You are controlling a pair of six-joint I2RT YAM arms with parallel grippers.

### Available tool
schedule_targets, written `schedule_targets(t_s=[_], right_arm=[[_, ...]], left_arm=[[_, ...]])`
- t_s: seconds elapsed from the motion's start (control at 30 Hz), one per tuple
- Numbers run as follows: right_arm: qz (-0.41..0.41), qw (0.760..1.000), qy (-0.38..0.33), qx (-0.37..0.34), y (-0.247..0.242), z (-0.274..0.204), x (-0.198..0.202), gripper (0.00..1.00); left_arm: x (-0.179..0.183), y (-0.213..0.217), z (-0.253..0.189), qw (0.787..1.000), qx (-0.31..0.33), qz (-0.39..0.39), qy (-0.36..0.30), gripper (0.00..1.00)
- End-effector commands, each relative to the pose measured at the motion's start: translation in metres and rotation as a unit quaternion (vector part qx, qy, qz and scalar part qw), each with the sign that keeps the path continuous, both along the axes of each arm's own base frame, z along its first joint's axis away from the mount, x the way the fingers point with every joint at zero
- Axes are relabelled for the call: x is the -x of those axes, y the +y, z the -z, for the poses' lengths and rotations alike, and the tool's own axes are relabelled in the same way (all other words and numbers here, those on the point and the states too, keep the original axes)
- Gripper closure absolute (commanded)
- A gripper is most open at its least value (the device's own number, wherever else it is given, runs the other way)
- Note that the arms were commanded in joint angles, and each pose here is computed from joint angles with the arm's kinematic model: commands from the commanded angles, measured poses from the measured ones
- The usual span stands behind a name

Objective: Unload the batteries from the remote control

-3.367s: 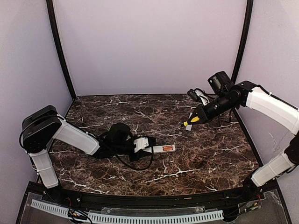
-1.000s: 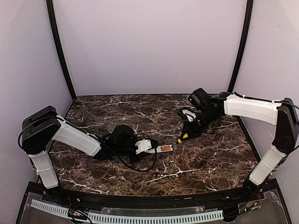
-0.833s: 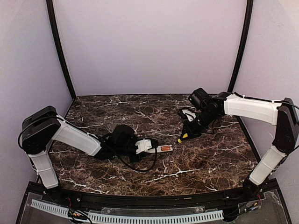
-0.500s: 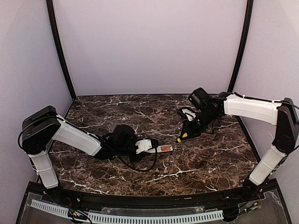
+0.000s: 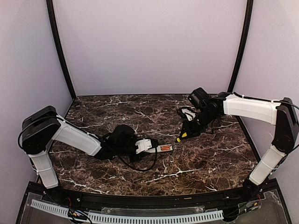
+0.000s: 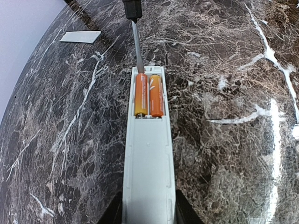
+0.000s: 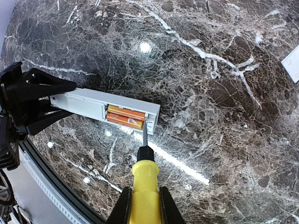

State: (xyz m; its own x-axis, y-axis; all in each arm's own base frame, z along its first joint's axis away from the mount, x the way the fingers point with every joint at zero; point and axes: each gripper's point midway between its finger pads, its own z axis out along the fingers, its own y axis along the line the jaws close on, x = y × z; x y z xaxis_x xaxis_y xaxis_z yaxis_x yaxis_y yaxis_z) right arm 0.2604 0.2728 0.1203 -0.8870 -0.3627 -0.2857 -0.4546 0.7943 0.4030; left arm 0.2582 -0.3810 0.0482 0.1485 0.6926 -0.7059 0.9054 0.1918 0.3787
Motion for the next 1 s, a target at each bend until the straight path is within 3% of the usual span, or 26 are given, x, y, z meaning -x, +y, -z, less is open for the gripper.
schedule_targets(t_s=[0.0, 0.97], right_arm=[[-0.016, 1.000, 0.007, -0.025, 0.020, 0.001, 0.001, 1.00], [-0.033, 0.999, -0.008, 0.016, 0.036, 0.016, 0.003, 1.00]], left_arm=[[0.001, -0.011, -0.017, 1.000, 0.017, 0.009, -0.005, 1.00], [0.004, -0.017, -0.020, 1.000, 0.017, 0.019, -0.007, 1.00]])
